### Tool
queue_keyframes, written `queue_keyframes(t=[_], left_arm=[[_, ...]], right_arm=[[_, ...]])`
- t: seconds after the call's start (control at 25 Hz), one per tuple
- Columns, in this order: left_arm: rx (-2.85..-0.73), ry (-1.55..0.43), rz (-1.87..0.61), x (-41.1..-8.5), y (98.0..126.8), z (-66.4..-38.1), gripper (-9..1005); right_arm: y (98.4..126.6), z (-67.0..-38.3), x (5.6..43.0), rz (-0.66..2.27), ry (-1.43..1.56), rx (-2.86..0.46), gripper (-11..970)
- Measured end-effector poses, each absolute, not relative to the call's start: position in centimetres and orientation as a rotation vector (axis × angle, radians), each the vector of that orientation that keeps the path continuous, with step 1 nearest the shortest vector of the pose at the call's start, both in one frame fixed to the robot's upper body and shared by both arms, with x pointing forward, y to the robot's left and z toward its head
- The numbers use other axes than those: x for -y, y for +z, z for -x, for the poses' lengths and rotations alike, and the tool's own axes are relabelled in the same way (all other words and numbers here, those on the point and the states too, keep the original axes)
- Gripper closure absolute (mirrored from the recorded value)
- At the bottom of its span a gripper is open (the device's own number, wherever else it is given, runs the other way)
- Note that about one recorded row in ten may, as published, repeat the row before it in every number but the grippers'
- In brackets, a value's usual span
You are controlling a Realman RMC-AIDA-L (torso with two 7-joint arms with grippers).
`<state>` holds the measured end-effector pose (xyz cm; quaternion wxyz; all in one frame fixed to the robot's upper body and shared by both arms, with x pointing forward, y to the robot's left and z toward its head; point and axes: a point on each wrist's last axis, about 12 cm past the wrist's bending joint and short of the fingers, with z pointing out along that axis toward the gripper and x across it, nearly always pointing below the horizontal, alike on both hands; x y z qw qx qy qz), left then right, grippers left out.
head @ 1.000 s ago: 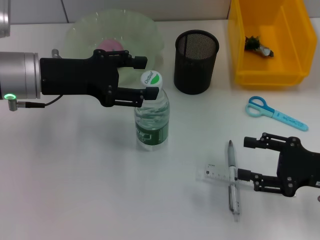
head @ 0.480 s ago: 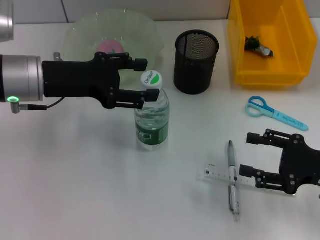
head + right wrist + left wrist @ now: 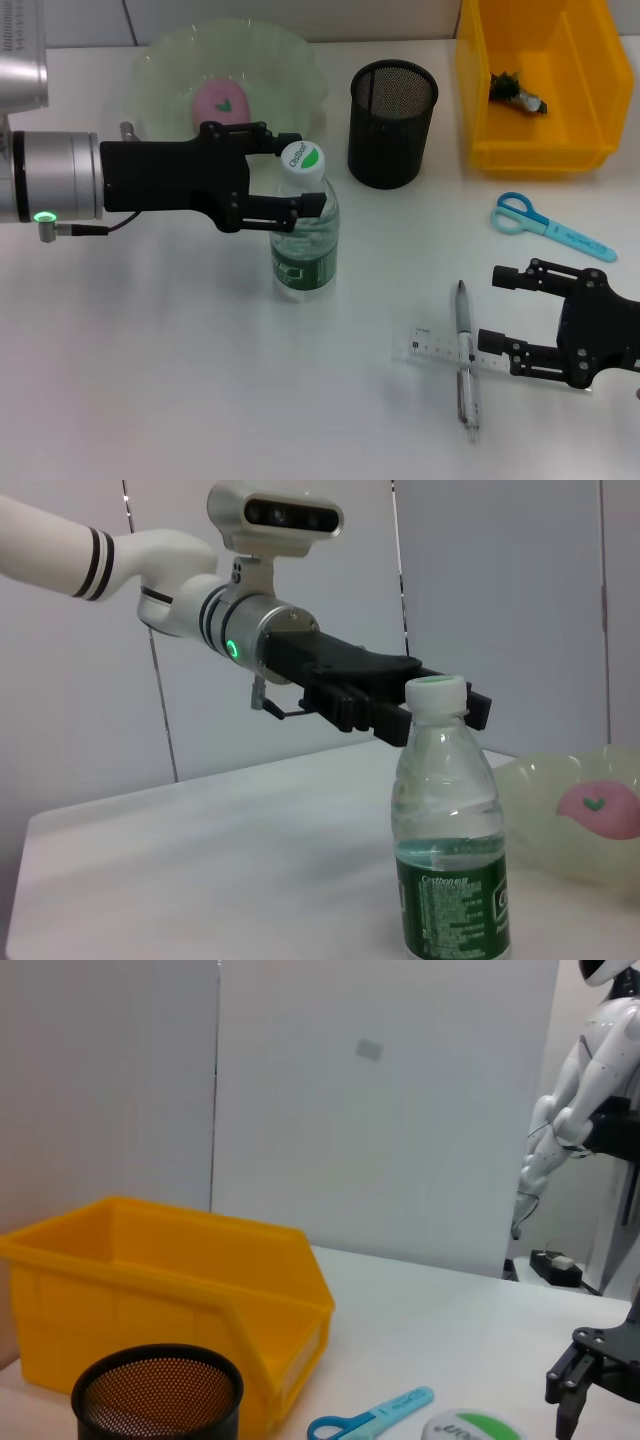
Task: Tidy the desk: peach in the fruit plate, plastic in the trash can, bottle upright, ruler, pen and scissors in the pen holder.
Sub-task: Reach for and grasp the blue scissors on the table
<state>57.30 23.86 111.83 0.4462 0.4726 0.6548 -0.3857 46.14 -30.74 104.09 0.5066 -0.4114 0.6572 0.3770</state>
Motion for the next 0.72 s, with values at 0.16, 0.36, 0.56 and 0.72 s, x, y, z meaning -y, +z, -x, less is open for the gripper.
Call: queue_keyframes(t=[0.16, 0.36, 0.56, 0.72], left_arm=[[-1.623, -0.952, -1.159, -23.76, 111.35, -57.25, 280], [-1.616, -0.952, -1.153, -23.71, 111.34, -57.25, 288], [-1.616, -0.952, -1.149, -23.76, 111.3, -57.2, 297], [-1.616, -0.951, -1.148, -23.77, 111.29, -57.2, 303]], right_arm=[[104.06, -46.14, 30.73, 0.991, 0.908, -1.586, 216], [104.04, -46.15, 30.72, 0.991, 0.907, -1.588, 216], [104.02, -46.15, 30.68, 0.99, 0.907, -1.588, 216], [103.99, -46.16, 30.65, 0.989, 0.906, -1.59, 216]])
